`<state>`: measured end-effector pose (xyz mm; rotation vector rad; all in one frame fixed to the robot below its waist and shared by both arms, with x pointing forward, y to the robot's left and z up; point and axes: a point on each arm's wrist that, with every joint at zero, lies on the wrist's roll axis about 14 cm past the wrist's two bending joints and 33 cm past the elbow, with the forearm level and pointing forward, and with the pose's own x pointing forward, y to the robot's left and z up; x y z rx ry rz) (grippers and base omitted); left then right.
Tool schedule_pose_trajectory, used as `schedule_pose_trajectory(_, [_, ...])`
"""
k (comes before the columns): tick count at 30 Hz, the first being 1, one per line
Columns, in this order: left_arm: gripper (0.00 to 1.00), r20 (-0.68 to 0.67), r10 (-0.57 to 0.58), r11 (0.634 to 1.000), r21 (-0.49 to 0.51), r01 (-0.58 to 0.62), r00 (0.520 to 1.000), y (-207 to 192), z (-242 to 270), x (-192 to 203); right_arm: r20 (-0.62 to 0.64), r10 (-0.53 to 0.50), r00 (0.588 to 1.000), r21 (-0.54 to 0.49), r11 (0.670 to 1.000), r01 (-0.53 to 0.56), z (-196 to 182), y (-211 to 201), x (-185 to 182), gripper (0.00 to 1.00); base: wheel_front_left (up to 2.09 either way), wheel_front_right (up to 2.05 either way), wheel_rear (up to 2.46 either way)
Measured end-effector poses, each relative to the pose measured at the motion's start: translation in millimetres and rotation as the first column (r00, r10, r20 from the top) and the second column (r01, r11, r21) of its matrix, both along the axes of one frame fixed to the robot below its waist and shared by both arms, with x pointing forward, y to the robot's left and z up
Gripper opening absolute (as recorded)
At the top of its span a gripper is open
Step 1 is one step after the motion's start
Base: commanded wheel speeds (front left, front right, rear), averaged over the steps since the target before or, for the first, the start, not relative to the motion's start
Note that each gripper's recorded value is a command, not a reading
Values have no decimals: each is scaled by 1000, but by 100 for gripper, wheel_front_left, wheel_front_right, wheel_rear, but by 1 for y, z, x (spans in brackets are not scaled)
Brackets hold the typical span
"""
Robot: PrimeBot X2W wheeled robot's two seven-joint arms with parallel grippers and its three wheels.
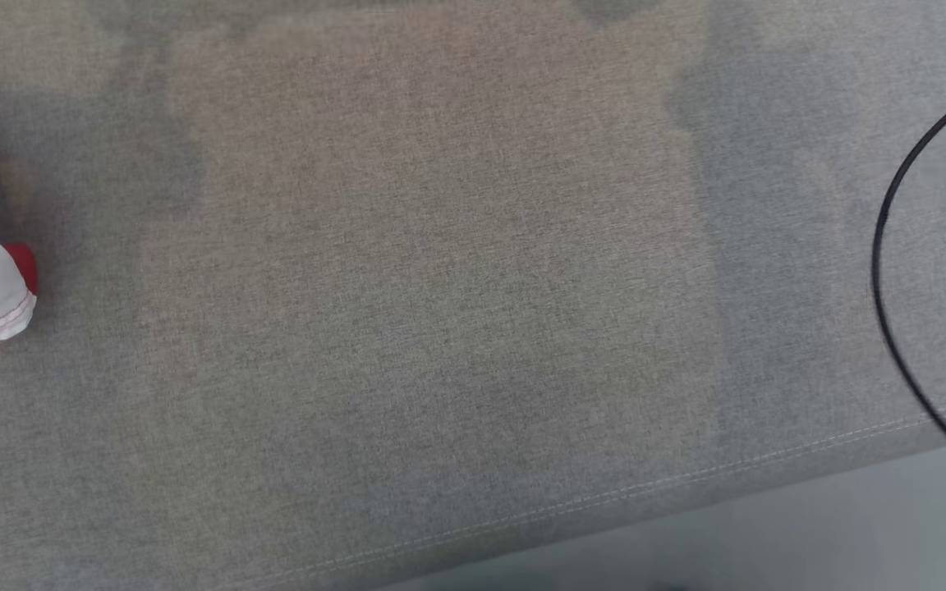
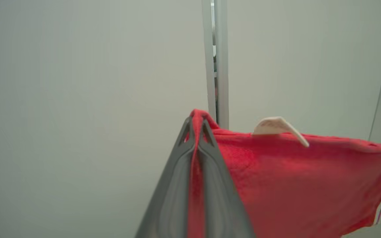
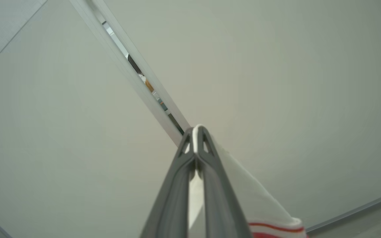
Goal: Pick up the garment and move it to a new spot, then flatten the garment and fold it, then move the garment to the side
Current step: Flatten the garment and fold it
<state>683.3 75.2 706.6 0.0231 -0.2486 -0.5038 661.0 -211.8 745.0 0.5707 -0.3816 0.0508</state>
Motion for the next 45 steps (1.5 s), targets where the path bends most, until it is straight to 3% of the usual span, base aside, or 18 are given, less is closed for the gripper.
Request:
schedule_pose_trajectory(4, [0,92,31,995,-92,-23,995,-4,35,8,112,-59,992,-7,998,60,40,-24,1,0,0,0,0])
schedule_pose_trajectory(6, [0,113,35,985,-170,-16,993,-8,48,11,145,-71,987,-25,997,76,45,-25,3,0,0,0,0])
schedule_pose_trajectory(8, [0,103,14,985,-174,4,995,-19,41,14,163,-62,985,-35,997,69,41,-16,8,0,0,0,0])
schedule_pose_trajectory(18, [0,-75,60,978,-198,-74,995,-1,-59,49,24,-37,999,-113,993,40,-55,17,45,0,0,0,0])
schedule_pose_trajectory(25, [0,-162,44,972,-220,-80,986,2,-112,48,-91,71,993,-235,968,-91,-115,64,55,0,0,0,0])
schedule_pose_trajectory(31, [0,-172,-4,933,-356,-58,985,13,-115,22,-143,214,966,-211,947,-241,-142,103,30,0,0,0,0])
schedule_pose_trajectory(33, [0,-213,-14,930,-361,-65,977,17,-136,6,-170,226,959,-184,949,-256,-155,96,17,0,0,0,0])
schedule_pose_trajectory(37, [0,-272,-18,889,-445,-109,962,33,-156,-26,-241,240,940,-145,949,-279,-185,76,-15,0,0,0,0])
schedule_pose_trajectory(45, [0,-351,-1,870,-463,-173,936,52,-190,-114,-325,284,902,-52,947,-317,-222,63,-97,0,0,0,0])
